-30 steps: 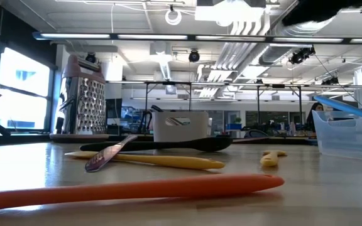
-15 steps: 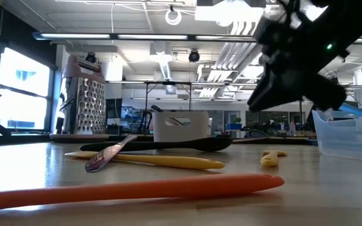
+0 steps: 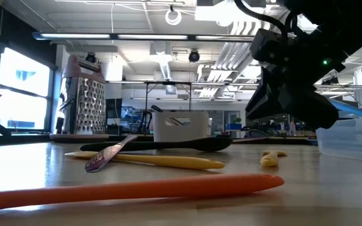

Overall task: Pick & Place Kitchen Items
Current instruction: Put the blue table knife into the top white bin

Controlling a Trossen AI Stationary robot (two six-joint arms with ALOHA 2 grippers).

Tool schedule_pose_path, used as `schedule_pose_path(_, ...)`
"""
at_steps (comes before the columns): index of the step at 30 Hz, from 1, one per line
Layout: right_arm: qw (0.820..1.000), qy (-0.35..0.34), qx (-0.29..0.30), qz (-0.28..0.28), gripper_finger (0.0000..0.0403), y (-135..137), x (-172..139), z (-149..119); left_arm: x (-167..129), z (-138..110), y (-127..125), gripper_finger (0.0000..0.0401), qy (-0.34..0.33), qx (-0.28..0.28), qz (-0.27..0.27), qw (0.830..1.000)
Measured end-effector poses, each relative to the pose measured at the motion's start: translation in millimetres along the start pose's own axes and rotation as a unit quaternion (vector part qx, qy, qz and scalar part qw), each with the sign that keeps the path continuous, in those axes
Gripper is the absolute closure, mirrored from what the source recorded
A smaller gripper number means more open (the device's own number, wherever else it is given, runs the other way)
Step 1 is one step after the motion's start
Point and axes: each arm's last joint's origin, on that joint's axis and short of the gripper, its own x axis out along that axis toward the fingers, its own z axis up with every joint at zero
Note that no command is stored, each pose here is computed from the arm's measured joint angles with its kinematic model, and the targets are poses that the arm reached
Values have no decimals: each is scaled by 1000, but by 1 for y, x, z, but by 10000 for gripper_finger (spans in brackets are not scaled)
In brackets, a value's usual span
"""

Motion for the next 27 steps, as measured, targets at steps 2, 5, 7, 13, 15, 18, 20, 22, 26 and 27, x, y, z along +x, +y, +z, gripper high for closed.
schedule_pose_path(2,1000,4,2,5,314,-1,2,0,3,-2,-2,214,12,3,-8,1000)
schedule_pose_path(5,1000,12,2,7,314,-4,5,-1,9,-4,-6,214,28,4,-18,999)
schedule_pose_path(7,1000,19,6,16,314,-5,7,-2,11,-5,-7,214,33,1,-17,999)
schedule_pose_path(13,994,55,11,92,314,-9,16,-5,12,-6,-8,214,39,-3,-22,999)
schedule_pose_path(15,994,69,14,79,314,-12,19,-8,12,-6,-8,214,39,-4,-22,999)
schedule_pose_path(18,996,79,5,47,314,-16,21,-11,12,-6,-8,214,39,-3,-22,999)
schedule_pose_path(20,996,80,-9,34,314,-15,22,-12,12,-6,-8,214,39,-4,-22,999)
schedule_pose_path(22,996,82,-35,31,314,-13,24,-13,12,-6,-8,214,39,-4,-22,999)
schedule_pose_path(26,993,96,-57,35,314,-3,31,-18,12,-6,-8,214,39,-3,-22,999)
schedule_pose_path(27,993,99,-62,34,314,-1,32,-19,12,-6,-8,214,39,-3,-22,999)
